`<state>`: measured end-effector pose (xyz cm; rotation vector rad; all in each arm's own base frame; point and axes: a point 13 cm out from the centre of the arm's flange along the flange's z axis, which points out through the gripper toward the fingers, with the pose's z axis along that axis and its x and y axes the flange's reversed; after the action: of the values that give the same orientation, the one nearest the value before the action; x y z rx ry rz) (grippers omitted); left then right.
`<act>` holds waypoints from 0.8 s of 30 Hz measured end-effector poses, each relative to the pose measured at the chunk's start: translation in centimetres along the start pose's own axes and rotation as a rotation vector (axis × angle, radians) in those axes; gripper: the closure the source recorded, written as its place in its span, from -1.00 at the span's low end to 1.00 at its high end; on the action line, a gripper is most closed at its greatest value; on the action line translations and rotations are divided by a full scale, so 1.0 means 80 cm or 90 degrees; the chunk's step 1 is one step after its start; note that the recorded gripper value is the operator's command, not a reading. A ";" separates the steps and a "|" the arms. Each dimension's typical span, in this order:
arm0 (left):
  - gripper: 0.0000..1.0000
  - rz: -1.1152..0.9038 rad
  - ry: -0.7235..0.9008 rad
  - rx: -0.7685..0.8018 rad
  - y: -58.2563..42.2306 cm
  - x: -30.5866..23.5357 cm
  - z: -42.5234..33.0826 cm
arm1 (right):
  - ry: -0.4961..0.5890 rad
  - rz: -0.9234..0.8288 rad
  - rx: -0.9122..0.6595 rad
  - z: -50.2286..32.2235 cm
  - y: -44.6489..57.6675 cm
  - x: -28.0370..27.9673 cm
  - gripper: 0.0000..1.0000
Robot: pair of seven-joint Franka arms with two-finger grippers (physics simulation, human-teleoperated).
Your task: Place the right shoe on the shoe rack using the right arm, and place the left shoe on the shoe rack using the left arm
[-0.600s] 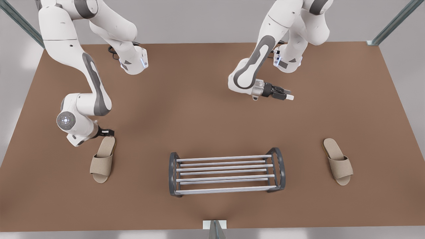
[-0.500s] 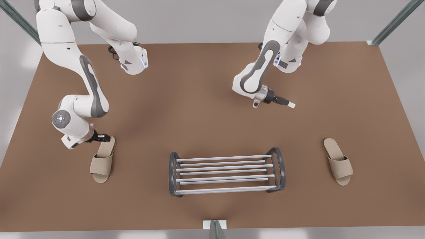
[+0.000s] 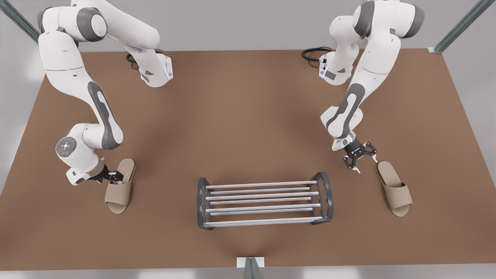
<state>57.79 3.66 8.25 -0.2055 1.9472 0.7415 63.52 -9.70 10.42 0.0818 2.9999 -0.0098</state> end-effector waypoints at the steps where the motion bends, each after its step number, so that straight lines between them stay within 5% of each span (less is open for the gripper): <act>1: -1.00 -0.036 -0.001 0.010 0.005 0.005 0.016 | 0.007 0.000 -0.002 0.009 0.000 0.012 -1.00; 7: -1.00 -0.231 -0.037 0.079 0.002 -0.023 0.069 | -0.007 -0.001 -0.010 0.034 -0.003 0.022 -1.00; 16: -0.99 -0.177 -0.114 0.150 0.006 -0.082 0.118 | -0.061 -0.014 -0.020 0.053 0.000 -0.007 -1.00; 24: -1.00 -0.152 -0.109 0.169 -0.001 -0.065 0.147 | -0.093 -0.024 -0.019 0.049 -0.004 -0.029 -1.00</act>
<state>69.21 9.51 9.00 -0.2003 1.7974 0.3296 66.31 -10.22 6.89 0.0211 2.8549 0.0231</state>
